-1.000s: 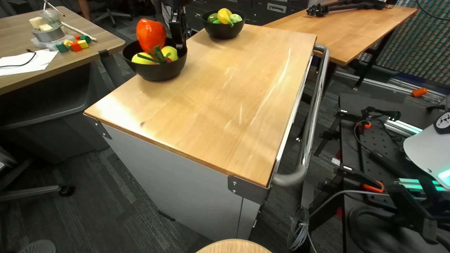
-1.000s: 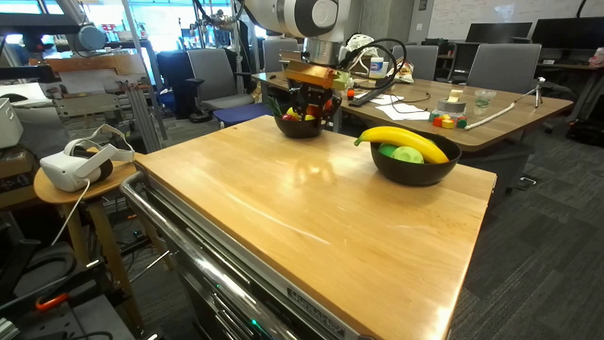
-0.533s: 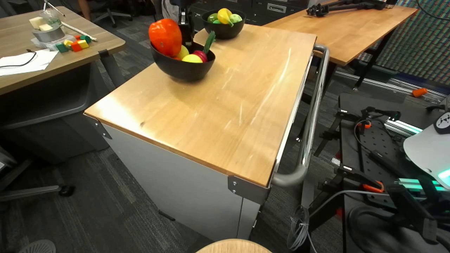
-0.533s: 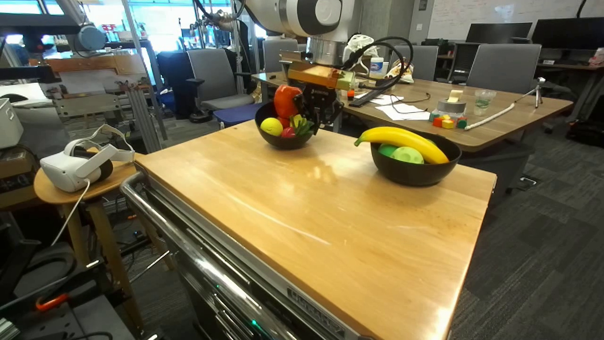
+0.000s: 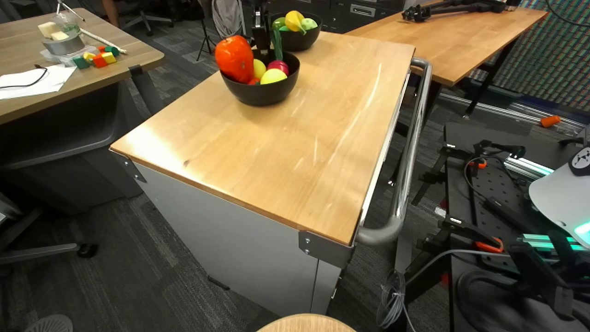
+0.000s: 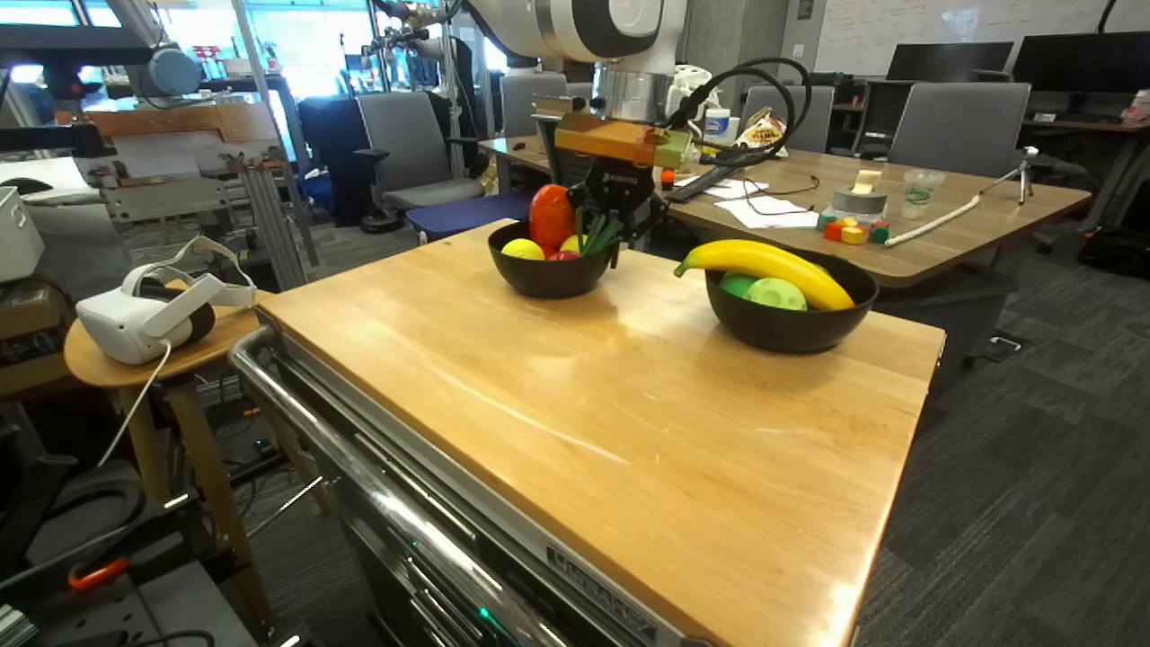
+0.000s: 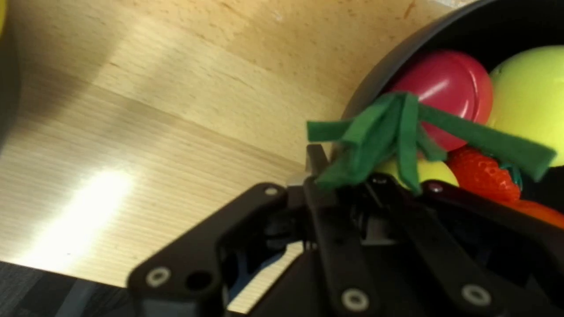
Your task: Remove the fruits from the bowls
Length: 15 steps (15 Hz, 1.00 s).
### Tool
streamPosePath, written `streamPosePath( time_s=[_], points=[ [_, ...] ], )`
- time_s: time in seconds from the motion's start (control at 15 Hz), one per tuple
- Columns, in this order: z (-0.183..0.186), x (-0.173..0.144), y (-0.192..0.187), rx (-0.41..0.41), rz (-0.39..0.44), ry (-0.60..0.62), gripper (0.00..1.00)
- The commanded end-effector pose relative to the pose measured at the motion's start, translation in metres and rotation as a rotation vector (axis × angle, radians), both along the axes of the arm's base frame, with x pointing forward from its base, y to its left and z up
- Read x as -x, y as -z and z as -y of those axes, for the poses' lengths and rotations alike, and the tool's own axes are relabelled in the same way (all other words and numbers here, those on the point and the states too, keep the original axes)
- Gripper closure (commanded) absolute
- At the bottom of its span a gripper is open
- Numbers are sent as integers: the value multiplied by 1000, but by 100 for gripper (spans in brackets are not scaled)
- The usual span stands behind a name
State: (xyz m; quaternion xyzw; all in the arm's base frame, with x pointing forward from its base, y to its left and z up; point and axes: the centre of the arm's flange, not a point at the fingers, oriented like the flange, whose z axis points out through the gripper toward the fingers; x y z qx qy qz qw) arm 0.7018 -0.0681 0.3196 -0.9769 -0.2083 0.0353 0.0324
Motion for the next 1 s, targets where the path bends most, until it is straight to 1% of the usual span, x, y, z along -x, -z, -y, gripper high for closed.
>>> streamPosePath(
  time_s=[0.0,0.07,0.13,0.33,0.47,0.53,0.67,0.8,0.93],
  points=[
    [-7,11,-10,18,-8,-16,55],
    [-8,10,-15,17,3,-20,46],
    [-10,9,-20,15,17,-20,39],
    [-20,5,-55,-5,87,-28,17],
    [-29,2,-81,-18,109,-43,2],
    [-34,2,-92,-30,119,-53,0],
    [-44,1,-106,-58,134,-65,0],
    [-55,-2,-105,-109,129,-72,0],
    [-64,-6,-90,-148,105,-70,0]
  ],
)
